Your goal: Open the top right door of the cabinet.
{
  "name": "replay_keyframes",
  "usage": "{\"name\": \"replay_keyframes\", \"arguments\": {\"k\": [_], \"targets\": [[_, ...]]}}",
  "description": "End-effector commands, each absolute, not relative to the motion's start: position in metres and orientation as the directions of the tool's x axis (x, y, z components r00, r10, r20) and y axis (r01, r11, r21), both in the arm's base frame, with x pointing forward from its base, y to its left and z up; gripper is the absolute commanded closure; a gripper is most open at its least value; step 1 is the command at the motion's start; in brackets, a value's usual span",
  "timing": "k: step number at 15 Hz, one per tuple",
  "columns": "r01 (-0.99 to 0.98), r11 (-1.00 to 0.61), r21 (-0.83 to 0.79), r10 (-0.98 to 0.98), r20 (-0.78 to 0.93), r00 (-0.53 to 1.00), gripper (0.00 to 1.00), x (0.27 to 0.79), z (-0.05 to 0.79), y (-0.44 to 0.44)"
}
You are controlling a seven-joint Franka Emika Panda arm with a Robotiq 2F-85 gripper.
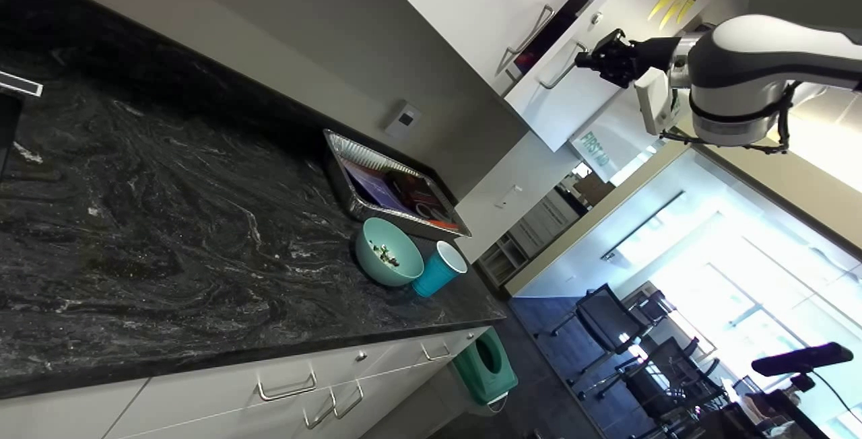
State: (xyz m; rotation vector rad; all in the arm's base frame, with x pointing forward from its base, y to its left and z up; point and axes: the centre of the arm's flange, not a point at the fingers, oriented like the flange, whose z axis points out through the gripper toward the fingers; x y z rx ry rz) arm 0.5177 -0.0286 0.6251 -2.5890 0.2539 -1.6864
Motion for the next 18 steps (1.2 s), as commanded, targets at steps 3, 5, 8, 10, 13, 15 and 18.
{"name": "replay_keyframes", "arguments": {"k": [3, 5, 8, 10, 13, 15, 18], "targets": [[-0.128, -0.976, -0.179, -0.211, 0.925, 0.315, 0.98, 0.437, 0.654, -0.07], [-0.151, -0.972, -0.182, -0.22, 0.928, 0.3, 0.98, 0.417, 0.655, -0.079], [-0.207, -0.958, -0.198, -0.25, 0.932, 0.264, 0.98, 0.388, 0.658, -0.094], [-0.231, -0.952, -0.203, -0.261, 0.931, 0.255, 0.98, 0.372, 0.659, -0.1], [-0.283, -0.934, -0.22, -0.292, 0.925, 0.243, 0.66, 0.353, 0.659, -0.108], [-0.322, -0.916, -0.239, -0.315, 0.925, 0.21, 0.6, 0.342, 0.665, -0.111], [-0.367, -0.906, -0.213, -0.311, 0.922, 0.232, 0.36, 0.324, 0.67, -0.104]]}}
